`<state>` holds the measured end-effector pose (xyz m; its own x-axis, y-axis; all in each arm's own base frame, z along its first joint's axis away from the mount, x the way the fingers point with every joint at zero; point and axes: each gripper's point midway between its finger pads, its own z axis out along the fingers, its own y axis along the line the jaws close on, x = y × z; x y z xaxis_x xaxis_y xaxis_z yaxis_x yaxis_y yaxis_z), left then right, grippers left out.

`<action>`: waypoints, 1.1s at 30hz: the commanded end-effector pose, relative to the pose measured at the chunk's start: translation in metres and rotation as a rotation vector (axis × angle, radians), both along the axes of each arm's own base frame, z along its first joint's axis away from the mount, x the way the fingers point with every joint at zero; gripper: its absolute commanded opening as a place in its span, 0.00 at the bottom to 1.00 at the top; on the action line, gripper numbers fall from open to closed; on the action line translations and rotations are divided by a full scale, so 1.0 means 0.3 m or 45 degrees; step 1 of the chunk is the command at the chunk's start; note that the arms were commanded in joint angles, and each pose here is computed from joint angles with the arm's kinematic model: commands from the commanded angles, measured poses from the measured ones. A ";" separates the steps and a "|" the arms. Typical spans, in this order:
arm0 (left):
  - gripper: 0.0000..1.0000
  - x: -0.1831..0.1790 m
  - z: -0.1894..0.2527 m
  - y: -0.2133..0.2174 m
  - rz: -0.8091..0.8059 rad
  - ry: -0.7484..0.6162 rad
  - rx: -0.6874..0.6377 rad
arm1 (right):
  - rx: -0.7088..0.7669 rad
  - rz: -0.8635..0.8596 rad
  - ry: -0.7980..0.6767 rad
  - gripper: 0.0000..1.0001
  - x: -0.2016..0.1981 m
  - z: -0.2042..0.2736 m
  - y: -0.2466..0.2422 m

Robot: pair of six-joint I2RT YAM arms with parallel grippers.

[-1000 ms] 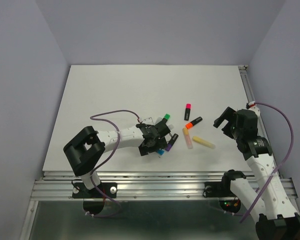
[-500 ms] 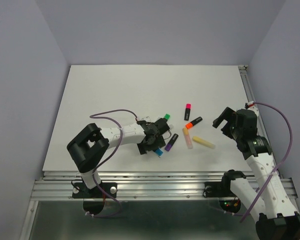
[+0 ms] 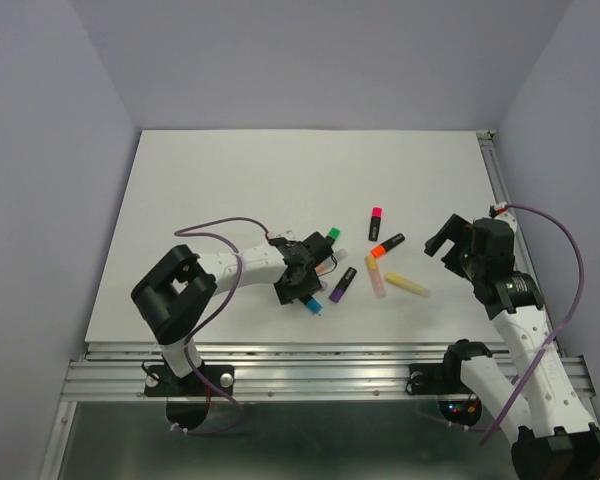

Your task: Open the pen caps

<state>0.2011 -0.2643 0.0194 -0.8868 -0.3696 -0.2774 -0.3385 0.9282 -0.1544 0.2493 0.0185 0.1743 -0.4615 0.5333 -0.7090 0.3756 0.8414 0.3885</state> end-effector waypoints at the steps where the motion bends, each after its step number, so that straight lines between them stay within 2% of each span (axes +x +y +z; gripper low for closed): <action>1: 0.64 -0.035 -0.060 0.063 -0.016 0.062 0.111 | 0.003 -0.003 -0.026 1.00 0.010 -0.001 -0.003; 12: 0.60 -0.020 -0.097 0.121 0.015 0.072 0.223 | 0.013 0.013 -0.042 1.00 0.006 0.007 0.005; 21: 0.44 -0.054 -0.156 0.170 0.001 0.146 0.287 | 0.013 0.011 -0.052 1.00 0.007 0.014 0.004; 27: 0.44 -0.080 -0.196 0.186 -0.010 0.173 0.281 | 0.015 0.014 -0.052 1.00 0.006 0.013 0.006; 29: 0.33 -0.077 -0.201 0.187 -0.024 0.176 0.282 | 0.014 0.017 -0.052 1.00 0.006 0.013 0.007; 30: 0.23 -0.073 -0.199 0.189 -0.024 0.169 0.289 | 0.014 0.017 -0.052 1.00 0.006 0.013 0.007; 33: 0.09 -0.069 -0.181 0.204 -0.007 0.155 0.302 | 0.016 0.028 -0.049 1.00 0.006 0.010 0.011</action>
